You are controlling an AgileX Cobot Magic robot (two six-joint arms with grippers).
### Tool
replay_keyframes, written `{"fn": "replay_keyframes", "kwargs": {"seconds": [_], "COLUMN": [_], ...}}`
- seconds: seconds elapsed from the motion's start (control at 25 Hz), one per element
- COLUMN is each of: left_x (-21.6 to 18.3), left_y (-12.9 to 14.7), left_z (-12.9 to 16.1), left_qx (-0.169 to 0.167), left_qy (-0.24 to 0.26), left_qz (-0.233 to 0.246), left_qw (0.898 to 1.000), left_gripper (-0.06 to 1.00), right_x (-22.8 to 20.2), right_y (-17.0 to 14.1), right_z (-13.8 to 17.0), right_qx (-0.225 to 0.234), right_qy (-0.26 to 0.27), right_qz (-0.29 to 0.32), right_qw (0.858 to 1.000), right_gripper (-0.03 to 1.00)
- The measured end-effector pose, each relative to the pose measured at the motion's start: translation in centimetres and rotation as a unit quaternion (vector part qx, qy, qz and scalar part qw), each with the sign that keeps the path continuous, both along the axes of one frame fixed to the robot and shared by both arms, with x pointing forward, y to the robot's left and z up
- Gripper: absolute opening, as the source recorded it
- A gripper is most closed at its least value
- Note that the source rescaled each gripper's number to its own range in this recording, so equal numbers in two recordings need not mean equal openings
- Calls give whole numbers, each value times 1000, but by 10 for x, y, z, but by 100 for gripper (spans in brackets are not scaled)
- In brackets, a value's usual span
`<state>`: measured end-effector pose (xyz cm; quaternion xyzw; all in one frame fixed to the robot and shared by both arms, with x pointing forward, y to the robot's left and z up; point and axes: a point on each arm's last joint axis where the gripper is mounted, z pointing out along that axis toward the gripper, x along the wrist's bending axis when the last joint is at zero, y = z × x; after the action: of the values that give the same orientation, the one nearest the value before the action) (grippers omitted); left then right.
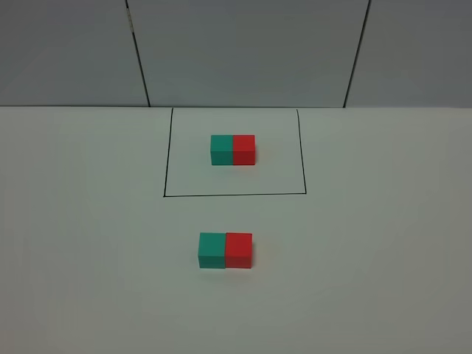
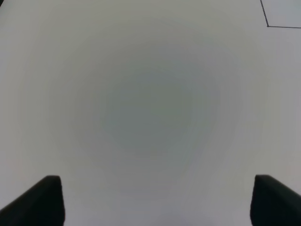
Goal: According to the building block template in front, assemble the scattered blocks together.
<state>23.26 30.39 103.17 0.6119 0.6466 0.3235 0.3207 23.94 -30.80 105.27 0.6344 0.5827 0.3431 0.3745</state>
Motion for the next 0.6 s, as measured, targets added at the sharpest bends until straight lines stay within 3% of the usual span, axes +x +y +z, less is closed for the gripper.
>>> {"fn": "replay_keyframes", "kwargs": {"seconds": [0.6], "left_x": [0], "left_y": [0], "left_z": [0], "left_qx": [0], "left_qy": [0], "left_qz": [0], "left_qw": [1000], "left_gripper": [92], "right_x": [0], "right_y": [0], "right_z": [0], "right_qx": [0], "right_qy": [0], "right_qz": [0], "right_qw": [1000], "right_gripper": [74]}}
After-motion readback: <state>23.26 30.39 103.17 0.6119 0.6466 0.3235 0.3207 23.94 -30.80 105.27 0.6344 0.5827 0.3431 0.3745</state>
